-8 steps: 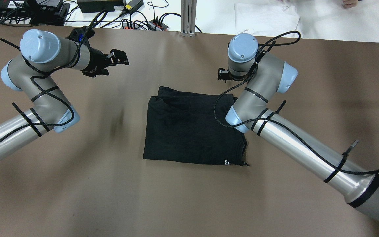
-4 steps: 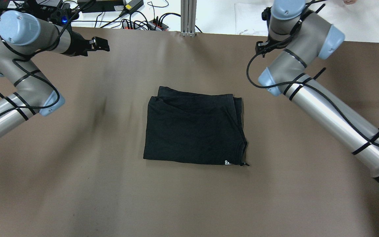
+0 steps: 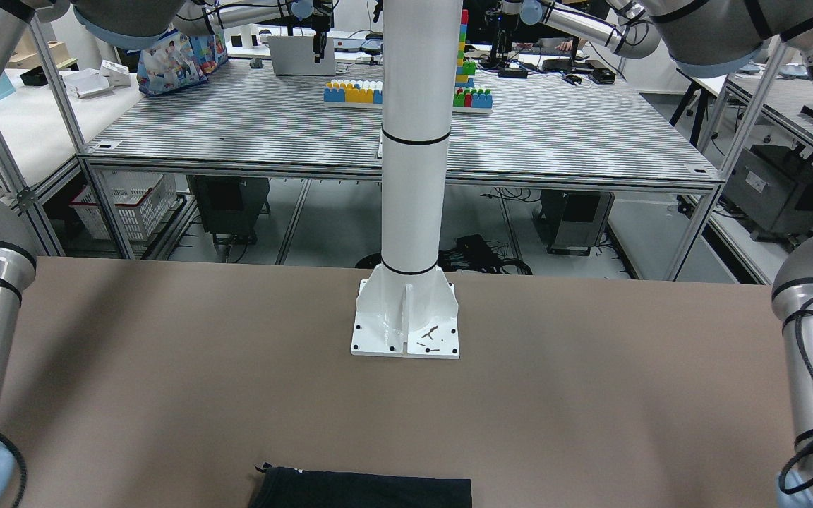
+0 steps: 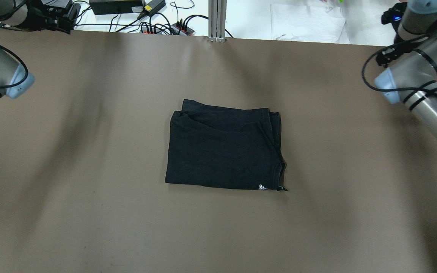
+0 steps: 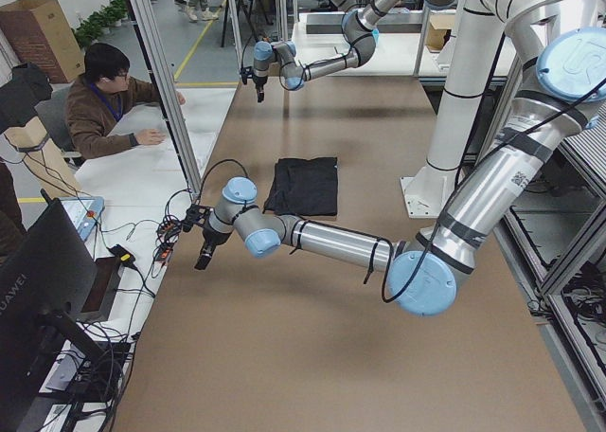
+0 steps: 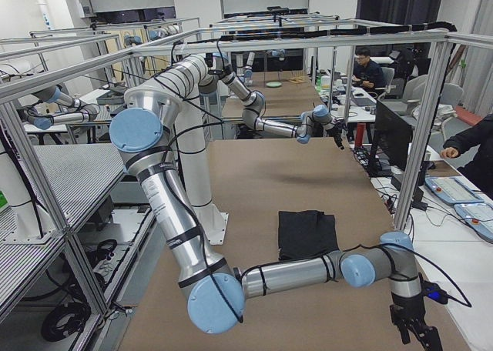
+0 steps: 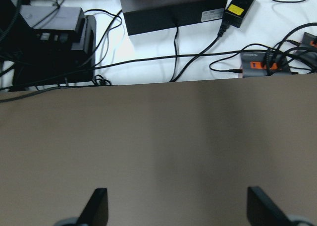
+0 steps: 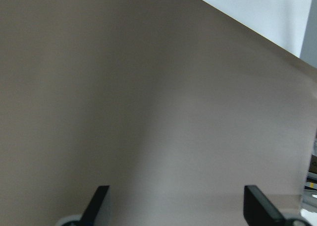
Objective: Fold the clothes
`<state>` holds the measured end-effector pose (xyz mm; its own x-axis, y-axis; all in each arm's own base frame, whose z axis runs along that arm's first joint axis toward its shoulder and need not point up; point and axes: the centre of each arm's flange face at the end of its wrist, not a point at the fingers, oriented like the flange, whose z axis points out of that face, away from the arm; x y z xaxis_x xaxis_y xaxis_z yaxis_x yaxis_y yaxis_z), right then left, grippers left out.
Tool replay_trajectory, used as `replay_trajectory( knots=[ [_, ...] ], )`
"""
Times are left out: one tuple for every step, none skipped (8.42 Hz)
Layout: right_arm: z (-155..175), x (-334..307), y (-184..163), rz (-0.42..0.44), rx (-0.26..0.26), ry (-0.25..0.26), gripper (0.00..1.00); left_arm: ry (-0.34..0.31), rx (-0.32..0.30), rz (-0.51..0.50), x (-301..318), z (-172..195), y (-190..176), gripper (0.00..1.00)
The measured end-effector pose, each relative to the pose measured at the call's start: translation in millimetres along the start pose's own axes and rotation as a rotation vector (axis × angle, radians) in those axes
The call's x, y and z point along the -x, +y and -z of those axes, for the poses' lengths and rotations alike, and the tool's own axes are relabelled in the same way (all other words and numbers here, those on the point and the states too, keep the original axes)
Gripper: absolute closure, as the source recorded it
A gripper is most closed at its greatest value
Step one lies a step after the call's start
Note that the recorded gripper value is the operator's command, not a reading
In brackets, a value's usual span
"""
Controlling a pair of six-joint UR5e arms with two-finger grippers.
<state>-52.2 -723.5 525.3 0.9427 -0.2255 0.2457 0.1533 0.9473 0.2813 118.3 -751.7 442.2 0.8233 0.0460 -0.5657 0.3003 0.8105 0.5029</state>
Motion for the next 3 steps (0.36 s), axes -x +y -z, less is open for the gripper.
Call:
replay_trajectory(
  knots=[
    [-11, -49, 39, 0.039, 0.022, 0.017, 0.06, -0.059, -0.010, -0.036, 32, 2, 8, 0.00],
    [-20, -82, 74, 0.060, 0.043, 0.027, 0.06, -0.117, -0.013, -0.064, 64, 10, 15, 0.00],
    [-30, -100, 104, 0.066, 0.059, 0.031, 0.06, -0.177, -0.009, -0.106, 94, 23, 26, 0.00]
  ],
)
